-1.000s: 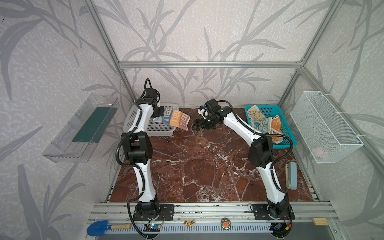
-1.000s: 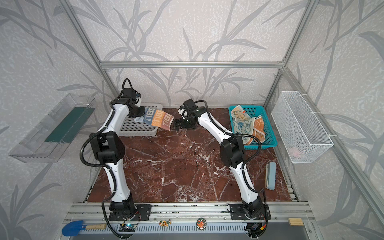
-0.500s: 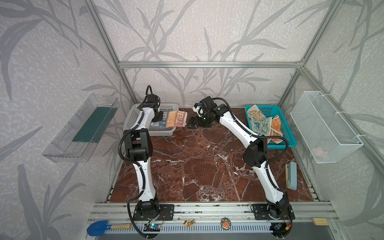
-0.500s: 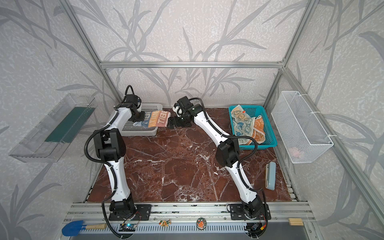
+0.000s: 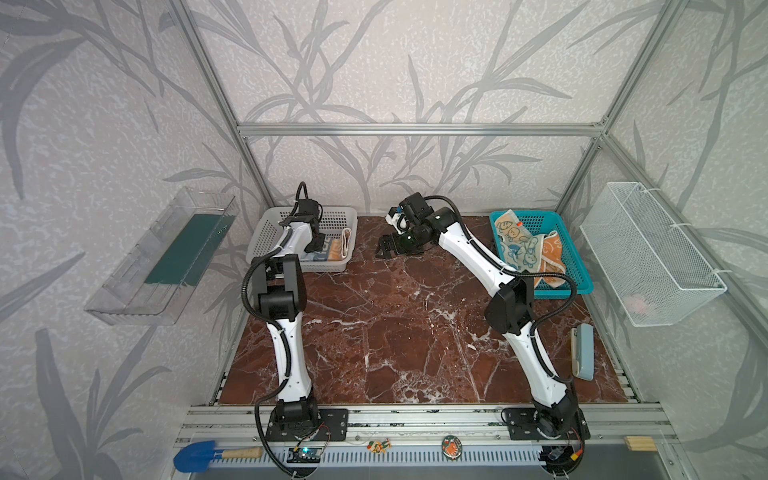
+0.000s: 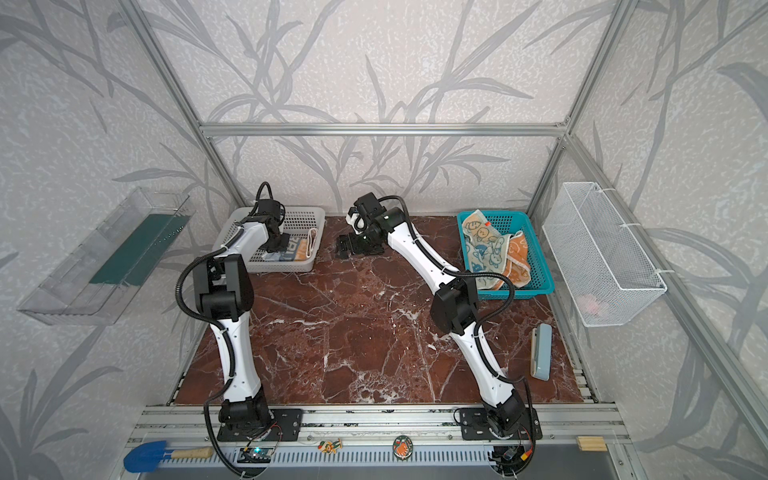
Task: Fold and stack the towels
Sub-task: 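Carry the striped towel over the white basket with the left gripper while the right releases, then lower the striped towel into the white basket and open the left gripper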
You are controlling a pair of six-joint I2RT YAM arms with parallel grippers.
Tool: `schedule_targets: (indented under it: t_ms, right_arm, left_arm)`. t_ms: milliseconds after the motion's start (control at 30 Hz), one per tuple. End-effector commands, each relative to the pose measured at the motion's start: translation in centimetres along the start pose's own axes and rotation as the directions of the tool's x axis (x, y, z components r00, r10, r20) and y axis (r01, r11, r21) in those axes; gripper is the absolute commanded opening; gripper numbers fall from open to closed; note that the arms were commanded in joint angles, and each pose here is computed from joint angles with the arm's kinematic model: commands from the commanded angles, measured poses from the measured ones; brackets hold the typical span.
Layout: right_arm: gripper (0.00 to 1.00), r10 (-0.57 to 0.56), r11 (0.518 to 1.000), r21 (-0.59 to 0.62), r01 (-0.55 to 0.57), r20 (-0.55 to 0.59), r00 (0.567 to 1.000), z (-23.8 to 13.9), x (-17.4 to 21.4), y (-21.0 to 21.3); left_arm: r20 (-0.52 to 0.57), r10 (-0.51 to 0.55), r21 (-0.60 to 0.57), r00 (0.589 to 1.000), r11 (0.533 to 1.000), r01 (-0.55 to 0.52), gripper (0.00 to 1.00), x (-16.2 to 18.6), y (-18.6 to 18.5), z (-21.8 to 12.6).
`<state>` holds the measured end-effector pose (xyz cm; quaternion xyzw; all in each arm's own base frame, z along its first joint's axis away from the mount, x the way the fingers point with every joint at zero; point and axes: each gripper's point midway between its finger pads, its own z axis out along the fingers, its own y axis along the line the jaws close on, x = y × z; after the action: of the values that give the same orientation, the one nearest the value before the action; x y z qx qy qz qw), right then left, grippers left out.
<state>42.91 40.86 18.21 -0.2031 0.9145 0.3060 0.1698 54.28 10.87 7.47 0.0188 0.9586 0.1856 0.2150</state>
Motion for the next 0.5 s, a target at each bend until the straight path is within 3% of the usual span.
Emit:
schedule_targets:
  t_ms: [0, 467]
  right_arm:
    - [0.99, -0.029, 1.000, 0.000, 0.029, 0.023, 0.999, -1.1, -0.7, 0.6]
    - [0.99, -0.059, 0.998, 0.018, 0.059, 0.004, 0.998, -1.9, 0.2, 0.3]
  left_arm:
    - [0.000, 0.046, -0.061, 0.999, 0.997, -0.046, 0.00, 0.1, 1.5, 0.2]
    - [0.056, 0.104, -0.183, 0.993, 0.979, -0.092, 0.00, -2.3, 4.8, -0.3]
